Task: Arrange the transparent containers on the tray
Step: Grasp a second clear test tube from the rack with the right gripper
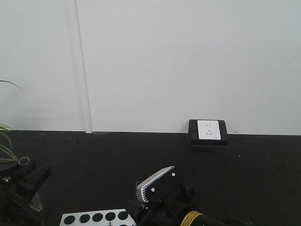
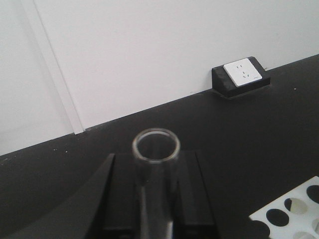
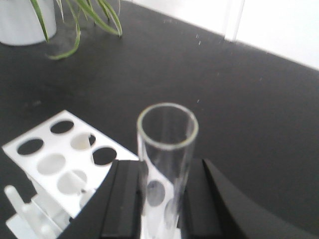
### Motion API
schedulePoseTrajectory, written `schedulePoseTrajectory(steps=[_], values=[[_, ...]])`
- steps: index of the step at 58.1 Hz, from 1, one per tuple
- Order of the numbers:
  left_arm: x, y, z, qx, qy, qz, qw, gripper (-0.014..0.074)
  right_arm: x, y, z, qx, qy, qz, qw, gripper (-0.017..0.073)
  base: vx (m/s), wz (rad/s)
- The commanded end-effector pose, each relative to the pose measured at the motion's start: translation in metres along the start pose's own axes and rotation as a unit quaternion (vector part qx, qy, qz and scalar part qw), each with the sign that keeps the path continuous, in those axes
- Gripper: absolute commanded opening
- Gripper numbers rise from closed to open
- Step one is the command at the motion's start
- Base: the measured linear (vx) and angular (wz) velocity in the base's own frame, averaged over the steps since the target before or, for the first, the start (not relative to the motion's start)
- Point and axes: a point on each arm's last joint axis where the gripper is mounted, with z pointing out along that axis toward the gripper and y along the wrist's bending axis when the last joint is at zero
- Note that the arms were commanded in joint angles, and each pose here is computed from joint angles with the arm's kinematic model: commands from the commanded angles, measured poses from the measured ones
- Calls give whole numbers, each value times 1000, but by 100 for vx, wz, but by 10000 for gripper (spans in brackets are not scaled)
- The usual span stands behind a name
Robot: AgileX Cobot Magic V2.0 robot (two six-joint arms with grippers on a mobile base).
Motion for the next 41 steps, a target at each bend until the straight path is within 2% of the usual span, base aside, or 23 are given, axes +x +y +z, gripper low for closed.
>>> schedulePoseTrajectory(steps=[1, 17, 28, 38, 41], values=[[-22, 3, -3, -8, -64, -3, 998, 75, -42, -1, -22, 5, -82, 6, 997, -11, 0, 0], [-22, 3, -3, -8, -65, -3, 998, 75, -77, -3, -71, 21, -98, 50, 994, -11, 0, 0], [-22, 3, -3, -7, -65, -4, 998, 75, -109, -4, -88, 24, -95, 26, 995, -11, 0, 0], [-24, 2, -3, -6, -74, -8, 997, 75, -137, -4, -96, 24, -114, 26, 993, -11, 0, 0], [-26, 2, -3, -5, -78, -21, 997, 75, -144, -5, -98, 24, -122, 25, 992, -11, 0, 0]])
